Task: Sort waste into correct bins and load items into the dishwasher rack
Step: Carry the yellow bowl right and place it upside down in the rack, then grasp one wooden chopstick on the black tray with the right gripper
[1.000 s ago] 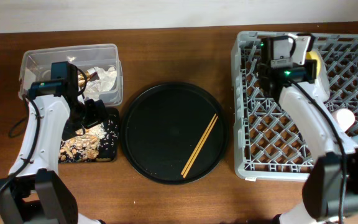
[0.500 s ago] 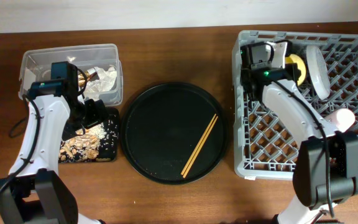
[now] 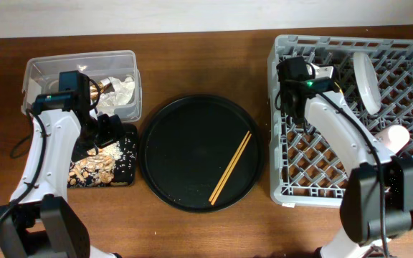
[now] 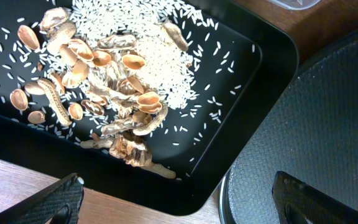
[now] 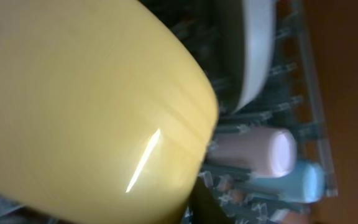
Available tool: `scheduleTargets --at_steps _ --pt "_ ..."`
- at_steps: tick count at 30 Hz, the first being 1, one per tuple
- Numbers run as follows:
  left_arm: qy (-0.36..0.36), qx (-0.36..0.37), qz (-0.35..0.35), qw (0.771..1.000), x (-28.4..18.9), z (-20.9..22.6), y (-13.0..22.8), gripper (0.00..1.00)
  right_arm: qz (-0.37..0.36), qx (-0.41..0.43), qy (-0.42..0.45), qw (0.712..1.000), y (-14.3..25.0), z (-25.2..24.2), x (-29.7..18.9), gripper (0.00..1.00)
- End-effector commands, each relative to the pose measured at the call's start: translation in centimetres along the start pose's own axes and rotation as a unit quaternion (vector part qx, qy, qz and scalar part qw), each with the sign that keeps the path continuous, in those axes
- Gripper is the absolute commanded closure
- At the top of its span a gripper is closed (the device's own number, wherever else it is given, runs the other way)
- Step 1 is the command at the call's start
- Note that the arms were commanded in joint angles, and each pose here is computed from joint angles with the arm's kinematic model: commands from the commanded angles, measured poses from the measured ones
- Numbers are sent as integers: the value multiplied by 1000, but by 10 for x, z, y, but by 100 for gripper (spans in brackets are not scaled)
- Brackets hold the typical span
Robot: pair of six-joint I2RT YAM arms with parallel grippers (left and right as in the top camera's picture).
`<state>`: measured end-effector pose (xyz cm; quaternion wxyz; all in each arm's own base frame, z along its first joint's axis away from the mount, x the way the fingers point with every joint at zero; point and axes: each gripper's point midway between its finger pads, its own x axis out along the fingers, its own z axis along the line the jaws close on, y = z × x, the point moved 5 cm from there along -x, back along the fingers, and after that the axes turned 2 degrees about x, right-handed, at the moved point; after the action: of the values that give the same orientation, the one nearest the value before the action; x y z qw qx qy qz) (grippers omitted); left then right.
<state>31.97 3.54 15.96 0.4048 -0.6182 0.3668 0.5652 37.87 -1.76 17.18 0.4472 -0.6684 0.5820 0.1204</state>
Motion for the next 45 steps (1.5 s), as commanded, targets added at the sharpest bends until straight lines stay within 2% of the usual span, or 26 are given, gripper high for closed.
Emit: scheduleTargets --at_steps 1,2,4,8,11,16,20,24,26,28,30,36,42,44,45 --pt "0 -6 -16 1000 -9 2 -1 4 -8 45 -127 991 1 -8 -43 73" --pt "0 -6 -16 1000 -9 2 -1 4 -8 52 -172 984 3 -12 -59 70" --pt "0 -6 -17 1000 -9 2 -1 3 -9 41 -270 962 9 -14 -89 53" --pt "0 -6 -17 1000 -9 2 -1 3 19 20 -455 890 25 9 -143 51" --pt "0 -6 -17 1000 -9 2 -1 3 45 -22 -486 873 43 37 -164 51" --pt "0 -6 -16 1000 -9 2 -1 3 116 -82 -479 866 83 105 -178 49" --pt "0 -6 -16 1000 -9 2 -1 3 217 -59 -399 889 116 157 -144 49" --pt "0 -6 -16 1000 -9 2 -1 1 269 -45 -354 895 135 179 -120 50" --pt "0 -6 -16 1000 -9 2 -1 1 274 -48 -346 896 138 182 -115 52" --pt "0 -6 -16 1000 -9 2 -1 1 276 -27 -327 904 137 180 -112 64" --pt "0 -6 -16 1000 -9 2 -1 1 286 -2 -309 907 140 178 -109 67" --pt "0 -6 -16 1000 -9 2 -1 1 297 27 -289 910 166 183 -84 70" --pt "0 -6 -16 1000 -9 2 -1 1 286 34 -301 909 168 190 -79 72" --pt "0 -6 -16 1000 -9 2 -1 1 284 36 -304 909 166 191 -79 92" --pt "0 -6 -16 1000 -9 2 -1 1 284 36 -304 909 166 191 -79 93"
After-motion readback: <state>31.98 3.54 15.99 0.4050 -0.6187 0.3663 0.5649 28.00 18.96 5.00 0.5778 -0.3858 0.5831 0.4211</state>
